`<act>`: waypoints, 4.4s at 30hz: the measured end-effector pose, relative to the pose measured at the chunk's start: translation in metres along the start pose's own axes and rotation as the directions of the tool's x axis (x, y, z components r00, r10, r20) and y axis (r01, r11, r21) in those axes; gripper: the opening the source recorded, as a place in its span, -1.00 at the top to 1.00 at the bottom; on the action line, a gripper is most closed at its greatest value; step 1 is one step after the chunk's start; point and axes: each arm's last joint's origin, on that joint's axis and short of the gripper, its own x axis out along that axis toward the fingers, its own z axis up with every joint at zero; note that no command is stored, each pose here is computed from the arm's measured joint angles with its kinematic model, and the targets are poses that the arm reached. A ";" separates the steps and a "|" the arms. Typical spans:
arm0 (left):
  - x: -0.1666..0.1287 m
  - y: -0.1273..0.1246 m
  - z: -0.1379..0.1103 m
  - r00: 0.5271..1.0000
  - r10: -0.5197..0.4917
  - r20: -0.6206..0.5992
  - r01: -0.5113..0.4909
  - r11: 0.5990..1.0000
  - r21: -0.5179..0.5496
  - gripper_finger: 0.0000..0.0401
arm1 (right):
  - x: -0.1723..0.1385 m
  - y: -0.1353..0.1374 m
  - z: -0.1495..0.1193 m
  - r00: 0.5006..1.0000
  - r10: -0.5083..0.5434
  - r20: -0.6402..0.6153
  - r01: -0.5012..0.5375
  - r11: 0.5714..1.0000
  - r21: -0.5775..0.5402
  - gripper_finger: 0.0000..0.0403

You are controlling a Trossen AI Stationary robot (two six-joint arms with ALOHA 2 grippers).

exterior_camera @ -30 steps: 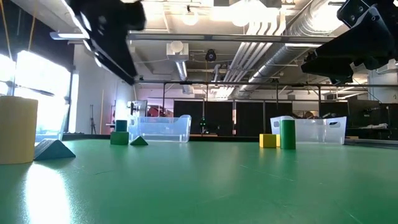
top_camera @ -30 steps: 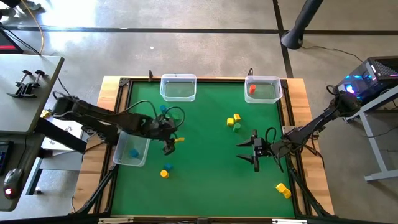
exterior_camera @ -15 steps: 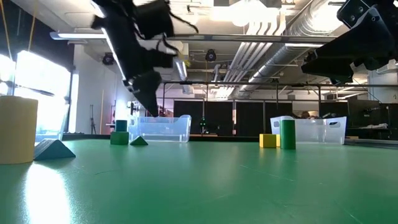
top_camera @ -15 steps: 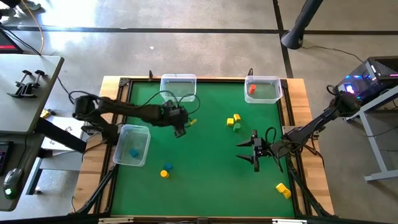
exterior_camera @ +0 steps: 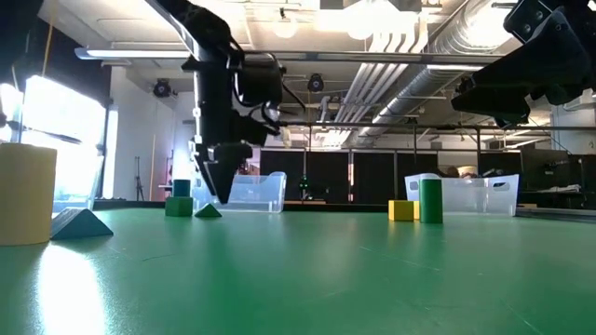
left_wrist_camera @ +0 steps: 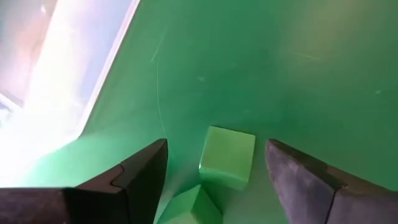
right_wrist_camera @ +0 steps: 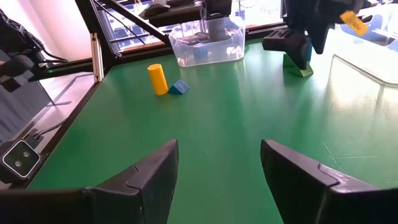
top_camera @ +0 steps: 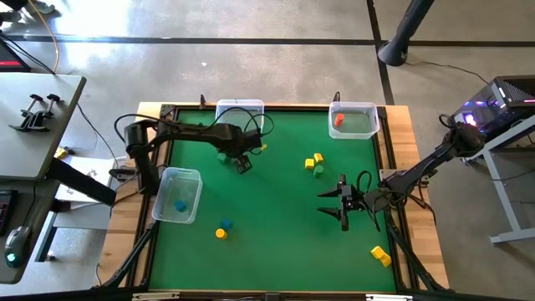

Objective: Sort blocks by size
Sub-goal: Put the green triangle block into the top left transparent bin

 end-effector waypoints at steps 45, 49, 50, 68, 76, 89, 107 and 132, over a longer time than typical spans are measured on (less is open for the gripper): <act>0.023 -0.008 -0.007 0.989 -0.019 -0.145 0.036 0.993 0.113 0.00 | 0.000 0.000 -0.001 1.000 -0.004 -0.012 0.004 1.000 0.013 -0.11; 0.023 -0.008 -0.008 0.988 -0.031 -0.151 0.049 0.992 0.114 0.19 | 0.000 0.000 -0.001 1.000 -0.004 -0.012 0.004 1.000 0.013 -0.11; 0.023 -0.008 -0.008 0.988 -0.031 -0.153 0.049 0.992 0.115 0.24 | 0.000 0.000 -0.001 1.000 -0.004 -0.013 0.004 1.000 0.013 -0.11; -0.028 -0.007 0.027 0.996 -0.037 -0.086 0.054 0.978 0.203 0.48 | 0.000 0.000 -0.001 1.000 -0.004 -0.012 0.004 1.000 0.017 -0.11; -0.054 -0.012 0.064 0.969 -0.130 0.211 0.077 0.967 0.244 0.47 | 0.000 0.000 -0.001 1.000 -0.004 -0.012 0.004 1.000 0.018 -0.11; -0.071 -0.020 0.105 0.722 -0.219 0.656 0.076 0.968 0.240 0.46 | 0.000 -0.001 -0.002 1.000 -0.005 -0.014 0.005 0.999 0.036 -0.11; -0.029 0.111 0.078 0.947 0.172 0.273 -0.051 0.916 -0.398 0.47 | 0.000 -0.002 -0.002 0.999 -0.041 -0.005 0.041 0.999 0.032 -0.11; 0.031 0.135 0.068 0.996 -0.049 0.075 0.078 0.881 -0.467 0.20 | 0.000 -0.002 -0.002 0.999 -0.041 -0.005 0.041 0.999 0.032 -0.11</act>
